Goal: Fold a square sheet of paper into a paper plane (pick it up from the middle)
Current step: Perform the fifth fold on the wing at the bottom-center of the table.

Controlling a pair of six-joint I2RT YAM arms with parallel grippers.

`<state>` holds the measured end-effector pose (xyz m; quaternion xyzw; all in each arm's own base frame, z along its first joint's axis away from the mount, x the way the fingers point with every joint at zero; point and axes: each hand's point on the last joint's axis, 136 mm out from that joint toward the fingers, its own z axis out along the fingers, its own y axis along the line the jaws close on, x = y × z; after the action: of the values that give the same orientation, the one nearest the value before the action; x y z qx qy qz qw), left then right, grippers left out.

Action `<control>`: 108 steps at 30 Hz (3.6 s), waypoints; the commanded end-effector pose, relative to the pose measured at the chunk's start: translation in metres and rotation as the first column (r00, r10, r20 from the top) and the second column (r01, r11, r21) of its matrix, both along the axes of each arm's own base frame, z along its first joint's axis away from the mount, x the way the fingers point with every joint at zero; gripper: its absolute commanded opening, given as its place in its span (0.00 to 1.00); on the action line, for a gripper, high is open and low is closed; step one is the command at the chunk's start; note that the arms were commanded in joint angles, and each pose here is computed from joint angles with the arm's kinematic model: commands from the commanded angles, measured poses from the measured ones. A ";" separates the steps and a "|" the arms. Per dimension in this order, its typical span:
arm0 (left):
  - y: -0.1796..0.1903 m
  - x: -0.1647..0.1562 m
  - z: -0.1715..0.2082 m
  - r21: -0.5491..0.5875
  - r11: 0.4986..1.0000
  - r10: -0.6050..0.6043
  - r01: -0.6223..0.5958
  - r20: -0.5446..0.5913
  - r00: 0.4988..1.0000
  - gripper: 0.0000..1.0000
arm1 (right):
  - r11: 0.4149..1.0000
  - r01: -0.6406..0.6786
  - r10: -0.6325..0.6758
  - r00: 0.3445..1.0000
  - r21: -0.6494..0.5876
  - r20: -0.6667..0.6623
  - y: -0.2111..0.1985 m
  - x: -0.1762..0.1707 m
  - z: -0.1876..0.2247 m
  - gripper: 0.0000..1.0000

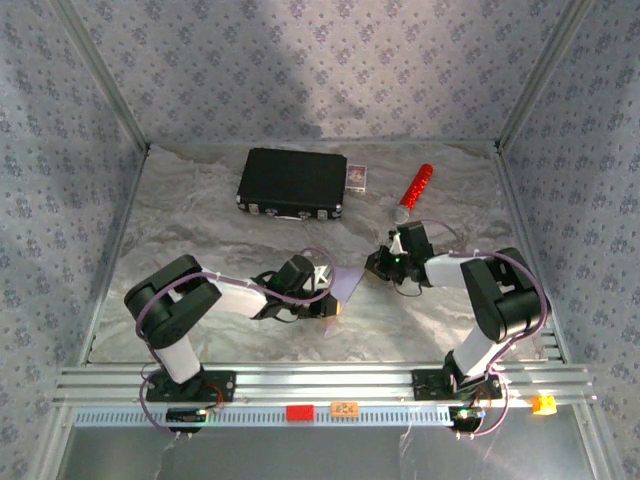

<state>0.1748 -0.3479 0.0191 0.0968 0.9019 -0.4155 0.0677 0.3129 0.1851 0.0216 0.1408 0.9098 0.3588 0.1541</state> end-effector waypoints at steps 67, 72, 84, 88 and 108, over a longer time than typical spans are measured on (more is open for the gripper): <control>0.040 -0.031 -0.048 0.220 0.975 0.012 0.009 -0.093 0.996 0.00 | 0.987 -0.141 0.143 0.989 0.070 -0.024 0.044 -0.061 -0.019 0.04; 0.041 -0.032 -0.050 0.226 0.974 0.011 0.011 -0.099 0.995 0.00 | 0.991 -0.102 0.102 0.995 0.083 -0.004 0.028 -0.034 -0.014 0.05; 0.035 -0.027 -0.042 0.207 0.978 0.009 0.008 -0.078 0.997 0.00 | 0.992 -0.095 0.089 0.993 0.082 0.075 0.024 -0.029 0.025 0.09; 0.034 -0.026 -0.040 0.202 0.979 0.006 0.009 -0.075 0.997 0.00 | 0.991 -0.102 0.097 0.993 0.084 0.067 0.031 -0.045 0.022 0.10; 0.019 -0.018 -0.010 0.141 0.990 -0.023 0.027 -0.028 0.999 0.01 | 0.985 -0.172 0.171 0.985 -0.007 -0.035 0.044 -0.072 -0.023 0.03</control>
<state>0.1699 -0.3432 0.0203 0.1006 0.9118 -0.3916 0.0714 0.2412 0.2416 0.0195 0.0578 0.9045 0.4067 0.1148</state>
